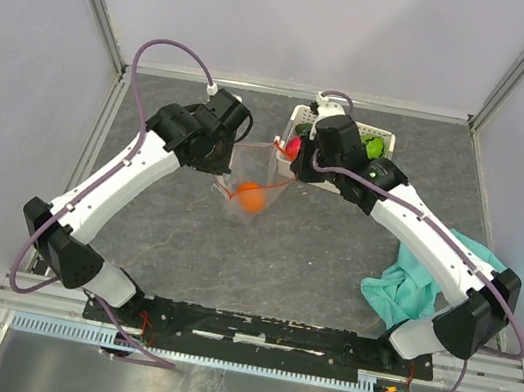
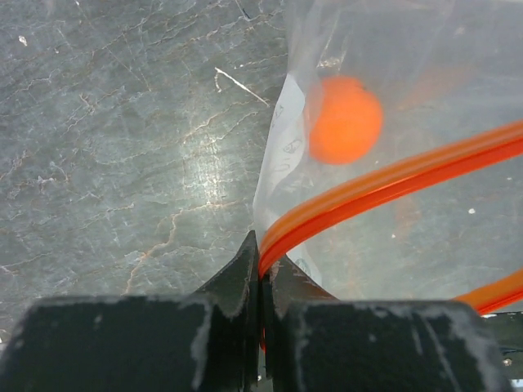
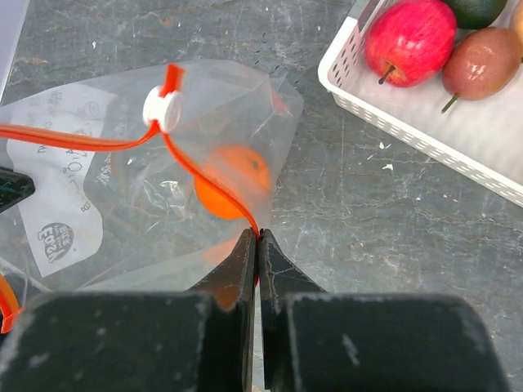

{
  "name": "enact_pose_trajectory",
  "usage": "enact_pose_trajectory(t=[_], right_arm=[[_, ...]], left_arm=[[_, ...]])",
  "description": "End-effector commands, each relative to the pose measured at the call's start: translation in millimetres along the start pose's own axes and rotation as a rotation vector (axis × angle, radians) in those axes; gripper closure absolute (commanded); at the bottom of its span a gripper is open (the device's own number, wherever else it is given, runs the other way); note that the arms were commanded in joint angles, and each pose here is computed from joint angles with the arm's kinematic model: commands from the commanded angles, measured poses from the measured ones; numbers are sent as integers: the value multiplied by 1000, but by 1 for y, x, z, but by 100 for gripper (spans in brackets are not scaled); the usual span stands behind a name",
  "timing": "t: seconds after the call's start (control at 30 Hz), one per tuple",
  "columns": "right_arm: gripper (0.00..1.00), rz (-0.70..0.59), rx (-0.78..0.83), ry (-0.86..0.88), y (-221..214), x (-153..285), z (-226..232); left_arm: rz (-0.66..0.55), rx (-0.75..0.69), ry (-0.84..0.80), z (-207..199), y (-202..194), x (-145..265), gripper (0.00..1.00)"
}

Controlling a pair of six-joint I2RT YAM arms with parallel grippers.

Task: Place the food in the zip-top bag and seal the zipper
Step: Place the fake fruit in the zipper food storage bag, then pick up the fake fruit from the bin.

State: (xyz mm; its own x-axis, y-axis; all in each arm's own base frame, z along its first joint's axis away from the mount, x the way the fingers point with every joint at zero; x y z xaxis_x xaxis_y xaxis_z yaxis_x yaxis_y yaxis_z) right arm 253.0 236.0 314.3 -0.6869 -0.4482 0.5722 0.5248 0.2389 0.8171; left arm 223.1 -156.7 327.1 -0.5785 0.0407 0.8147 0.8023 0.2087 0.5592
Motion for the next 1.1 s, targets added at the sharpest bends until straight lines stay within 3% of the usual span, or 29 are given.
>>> enact_pose_trajectory(t=[0.0, 0.07, 0.17, 0.3, 0.6, 1.07], right_arm=[[90, -50, 13, 68, 15, -2, 7], [81, -61, 21, 97, 17, -1, 10], [56, -90, 39, 121, 23, 4, 10], [44, -107, 67, 146, 35, 14, 3], [27, -14, 76, -13, 33, 12, -56], [12, 231, 137, -463, -10, -53, -152]], left_arm=[[3, -45, -8, -3, 2, -3, 97], [8, -39, -25, -5, 1, -5, 97], [3, -41, -28, -5, 1, -5, 97], [-8, -50, -19, -6, 4, -5, 97], [-23, -53, 9, -4, 7, -5, 97], [-21, -48, 17, -3, 4, -5, 97]])
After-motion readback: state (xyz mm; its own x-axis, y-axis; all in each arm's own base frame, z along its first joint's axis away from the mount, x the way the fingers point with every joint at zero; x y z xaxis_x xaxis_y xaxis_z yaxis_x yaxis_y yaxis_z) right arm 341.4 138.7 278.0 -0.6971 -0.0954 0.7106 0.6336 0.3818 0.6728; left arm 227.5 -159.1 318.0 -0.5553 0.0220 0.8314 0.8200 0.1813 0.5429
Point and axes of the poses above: each gripper's point midway between its finger pads, its own x axis back along the fingers, its own z axis along the line the jaws close on, y = z × x, the point moved 10 cm from there along x, back along the fingers, and after that the axes turned 15 degrees about x, right-handed, at the moved point
